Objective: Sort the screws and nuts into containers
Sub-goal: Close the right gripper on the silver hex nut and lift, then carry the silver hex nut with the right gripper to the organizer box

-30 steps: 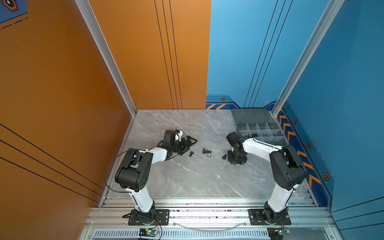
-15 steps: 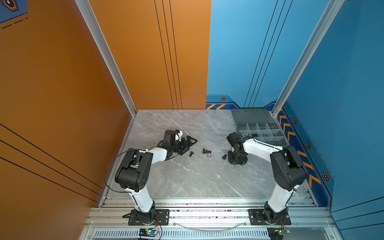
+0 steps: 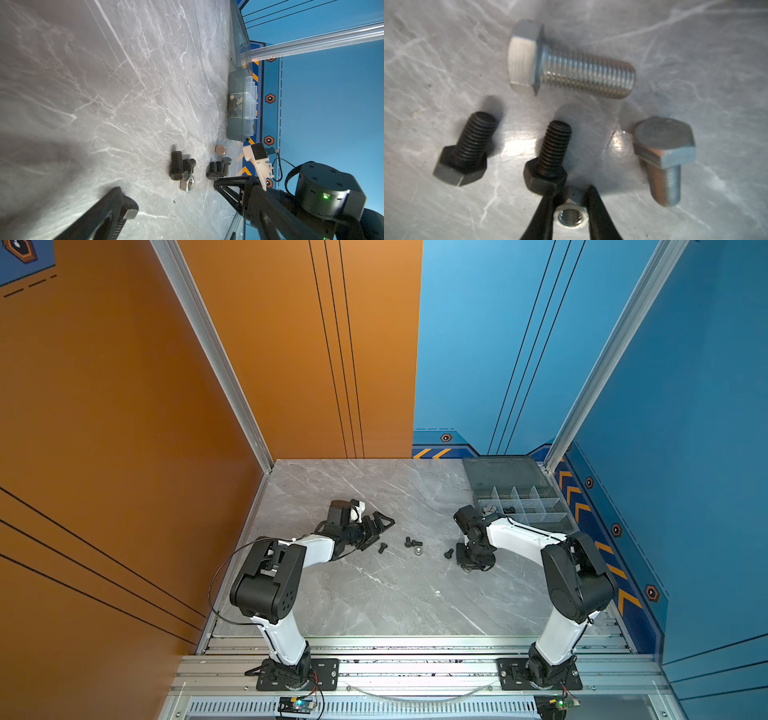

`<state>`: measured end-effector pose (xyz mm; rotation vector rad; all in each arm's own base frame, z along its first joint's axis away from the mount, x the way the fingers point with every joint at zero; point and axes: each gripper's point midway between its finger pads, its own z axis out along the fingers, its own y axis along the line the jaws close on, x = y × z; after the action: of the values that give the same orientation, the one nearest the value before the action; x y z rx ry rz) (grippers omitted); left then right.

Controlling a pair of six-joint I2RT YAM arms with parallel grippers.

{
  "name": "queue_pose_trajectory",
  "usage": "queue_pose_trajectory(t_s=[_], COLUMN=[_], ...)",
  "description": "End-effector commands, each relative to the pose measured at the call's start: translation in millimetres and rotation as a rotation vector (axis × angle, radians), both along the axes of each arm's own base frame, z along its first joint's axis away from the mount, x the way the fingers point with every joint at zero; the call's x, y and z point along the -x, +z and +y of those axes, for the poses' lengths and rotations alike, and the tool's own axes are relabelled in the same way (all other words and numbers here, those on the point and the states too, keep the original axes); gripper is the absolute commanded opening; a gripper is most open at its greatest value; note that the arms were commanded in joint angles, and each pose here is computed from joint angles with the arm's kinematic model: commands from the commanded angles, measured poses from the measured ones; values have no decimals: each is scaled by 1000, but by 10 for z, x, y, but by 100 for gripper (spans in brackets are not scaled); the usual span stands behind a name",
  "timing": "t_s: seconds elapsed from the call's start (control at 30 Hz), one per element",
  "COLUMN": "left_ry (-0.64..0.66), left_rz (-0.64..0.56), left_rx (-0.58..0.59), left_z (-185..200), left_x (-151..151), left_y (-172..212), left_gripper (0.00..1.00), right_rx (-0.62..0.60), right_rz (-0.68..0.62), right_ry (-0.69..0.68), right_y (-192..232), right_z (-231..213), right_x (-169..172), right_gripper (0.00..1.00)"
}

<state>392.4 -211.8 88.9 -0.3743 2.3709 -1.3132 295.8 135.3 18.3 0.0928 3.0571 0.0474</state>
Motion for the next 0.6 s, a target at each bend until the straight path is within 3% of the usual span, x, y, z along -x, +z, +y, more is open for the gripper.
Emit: queue_pose_trajectory(t_s=[0.0,0.2,0.33,0.57], left_ry=[-12,-10,-10,-11], left_rz=[-1,0,2,0], left_rx=[5,4,4,4], left_z=[-14,-10,-7,-4], left_x=[-30,-35,-27,-21], left_y=[-10,-16,-20,-12], left_gripper=[98,98,98,98], right_rx=[30,30,17,-156], right_rz=[73,71,50,-51], right_ry=[17,16,10,-2], right_y=[-70,-72,-30,401], right_z=[-79,-82,-76,11], right_x=[235,236,193,-110], right_gripper=[22,15,1,0])
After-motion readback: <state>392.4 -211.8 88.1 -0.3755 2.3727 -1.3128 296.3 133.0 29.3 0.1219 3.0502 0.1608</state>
